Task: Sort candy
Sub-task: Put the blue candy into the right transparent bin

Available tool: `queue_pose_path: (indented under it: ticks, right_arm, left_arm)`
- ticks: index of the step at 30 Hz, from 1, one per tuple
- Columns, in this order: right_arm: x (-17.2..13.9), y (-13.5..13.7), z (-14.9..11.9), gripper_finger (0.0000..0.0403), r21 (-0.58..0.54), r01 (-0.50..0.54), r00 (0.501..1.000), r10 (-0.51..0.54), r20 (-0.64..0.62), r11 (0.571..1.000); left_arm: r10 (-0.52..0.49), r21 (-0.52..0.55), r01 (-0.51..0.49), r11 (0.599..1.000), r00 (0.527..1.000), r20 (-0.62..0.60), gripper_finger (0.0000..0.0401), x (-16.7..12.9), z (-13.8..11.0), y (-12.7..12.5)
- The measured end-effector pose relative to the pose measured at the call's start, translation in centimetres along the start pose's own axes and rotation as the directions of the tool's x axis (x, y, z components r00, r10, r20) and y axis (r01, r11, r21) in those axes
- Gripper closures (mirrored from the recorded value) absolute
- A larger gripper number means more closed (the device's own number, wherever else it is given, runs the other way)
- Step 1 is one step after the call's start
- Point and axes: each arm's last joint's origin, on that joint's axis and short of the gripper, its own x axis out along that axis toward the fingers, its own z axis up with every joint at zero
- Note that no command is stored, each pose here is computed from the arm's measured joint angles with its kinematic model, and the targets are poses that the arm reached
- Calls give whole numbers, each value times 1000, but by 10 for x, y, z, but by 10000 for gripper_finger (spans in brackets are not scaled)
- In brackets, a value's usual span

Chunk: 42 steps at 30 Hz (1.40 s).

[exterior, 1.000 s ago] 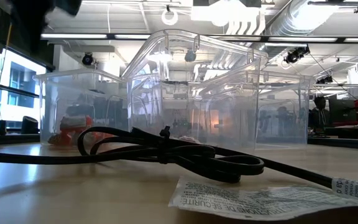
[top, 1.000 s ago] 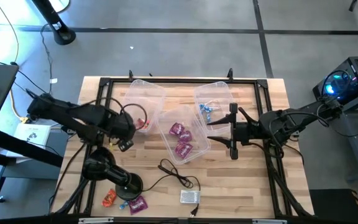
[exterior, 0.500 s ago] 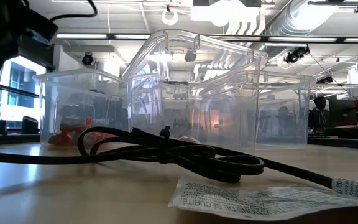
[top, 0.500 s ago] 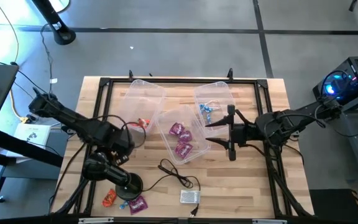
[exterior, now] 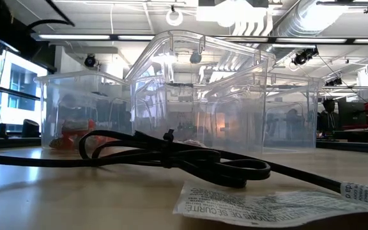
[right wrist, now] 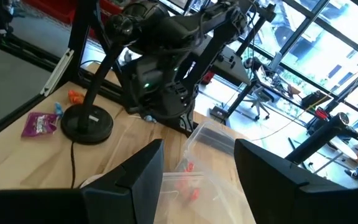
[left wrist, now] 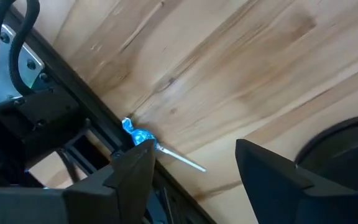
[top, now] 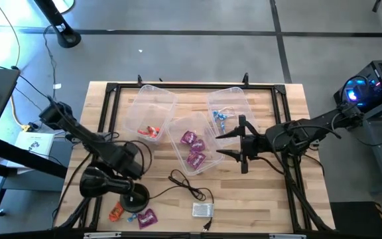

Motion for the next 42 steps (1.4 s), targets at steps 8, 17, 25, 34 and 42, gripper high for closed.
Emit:
queue_pose_path:
  ticks: [8, 17, 25, 34, 42]
  right_arm:
    - [0, 0, 0, 210, 18, 0, 1000, 0, 0, 1000]
    - [0, 0, 0, 210, 26, -1, 1000, 1, -3, 1000]
    - [0, 0, -1, 210, 28, -4, 1000, 4, -10, 1000]
    - [0, 1, -3, 210, 55, -11, 999, 12, -30, 998]
    - [0, 2, -6, 210, 65, -20, 998, 24, -59, 998]
  left_arm:
    - [125, 28, -124, 992, 991, -37, 190, 19, -3, -18]
    - [129, 112, -116, 987, 985, -116, 194, 65, -13, -22]
    - [90, 55, -80, 995, 974, -208, 217, 73, -24, 3]
    - [-44, -43, 36, 998, 979, -197, 233, 89, -25, 12]
    - [-58, -153, 30, 988, 981, -183, 234, 92, -26, 14]
